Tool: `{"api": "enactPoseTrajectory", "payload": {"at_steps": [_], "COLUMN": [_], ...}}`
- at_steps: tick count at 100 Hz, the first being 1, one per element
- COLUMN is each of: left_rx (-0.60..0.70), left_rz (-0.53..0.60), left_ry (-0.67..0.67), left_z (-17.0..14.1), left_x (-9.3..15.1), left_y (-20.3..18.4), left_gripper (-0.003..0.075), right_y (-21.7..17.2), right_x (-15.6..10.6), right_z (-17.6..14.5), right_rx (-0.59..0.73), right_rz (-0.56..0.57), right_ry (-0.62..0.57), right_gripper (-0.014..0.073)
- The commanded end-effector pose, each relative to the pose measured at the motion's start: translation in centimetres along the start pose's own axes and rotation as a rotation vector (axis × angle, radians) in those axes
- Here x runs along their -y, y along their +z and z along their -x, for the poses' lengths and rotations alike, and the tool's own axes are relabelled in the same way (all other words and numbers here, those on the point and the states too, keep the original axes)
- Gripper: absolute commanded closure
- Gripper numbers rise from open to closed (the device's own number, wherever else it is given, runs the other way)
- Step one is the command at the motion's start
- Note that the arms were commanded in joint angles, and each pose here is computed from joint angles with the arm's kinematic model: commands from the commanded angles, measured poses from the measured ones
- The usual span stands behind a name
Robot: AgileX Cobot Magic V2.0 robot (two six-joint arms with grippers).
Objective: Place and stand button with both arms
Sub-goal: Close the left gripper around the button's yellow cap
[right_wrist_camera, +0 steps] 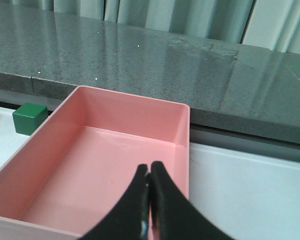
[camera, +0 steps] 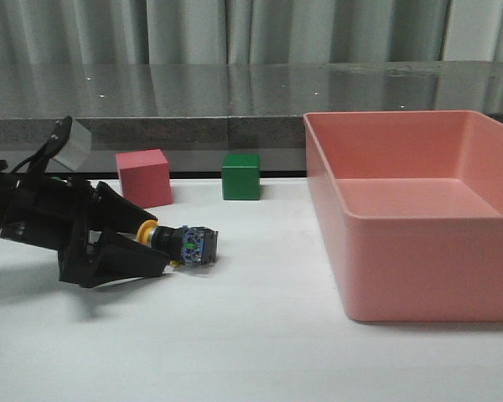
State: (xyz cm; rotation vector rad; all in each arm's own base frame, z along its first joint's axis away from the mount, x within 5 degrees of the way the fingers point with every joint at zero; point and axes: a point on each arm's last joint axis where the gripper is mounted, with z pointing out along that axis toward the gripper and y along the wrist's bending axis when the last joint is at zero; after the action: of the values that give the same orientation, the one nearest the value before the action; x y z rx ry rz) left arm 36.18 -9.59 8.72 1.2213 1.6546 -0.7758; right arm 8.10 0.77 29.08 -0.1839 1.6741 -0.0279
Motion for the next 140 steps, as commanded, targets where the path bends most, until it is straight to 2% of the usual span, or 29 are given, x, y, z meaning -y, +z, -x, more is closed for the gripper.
{"api": "enactPoseTrajectory", "payload": {"at_steps": [1,33,58,140], "left_rx": [0.095,0.087,0.097,0.155], "left_rz": [0.018,-0.024,-0.030,-0.050], "left_ry": [0.051,0.151,0.175,0.137], "left_z": [2.76,2.66,2.74,3.27], "left_x": [-0.41,0.01,0.08,0.21], "left_y": [-0.48,-0.47,-0.48,-0.62], "left_gripper": [0.0131,0.0131,0.0131,0.0132], "right_y": [-0.16,-0.16,-0.16,-0.16], "right_x": [0.34,0.34,0.34,0.34], "right_z": [1.41,1.41,1.41,1.41], "right_rx": [0.089,0.089,0.089,0.089], "right_rz": [-0.030,-0.030,-0.030,-0.030], "right_ry": [0.004,0.004,0.004,0.004], "right_gripper": [0.0656,0.0656,0.0656,0.0656]}}
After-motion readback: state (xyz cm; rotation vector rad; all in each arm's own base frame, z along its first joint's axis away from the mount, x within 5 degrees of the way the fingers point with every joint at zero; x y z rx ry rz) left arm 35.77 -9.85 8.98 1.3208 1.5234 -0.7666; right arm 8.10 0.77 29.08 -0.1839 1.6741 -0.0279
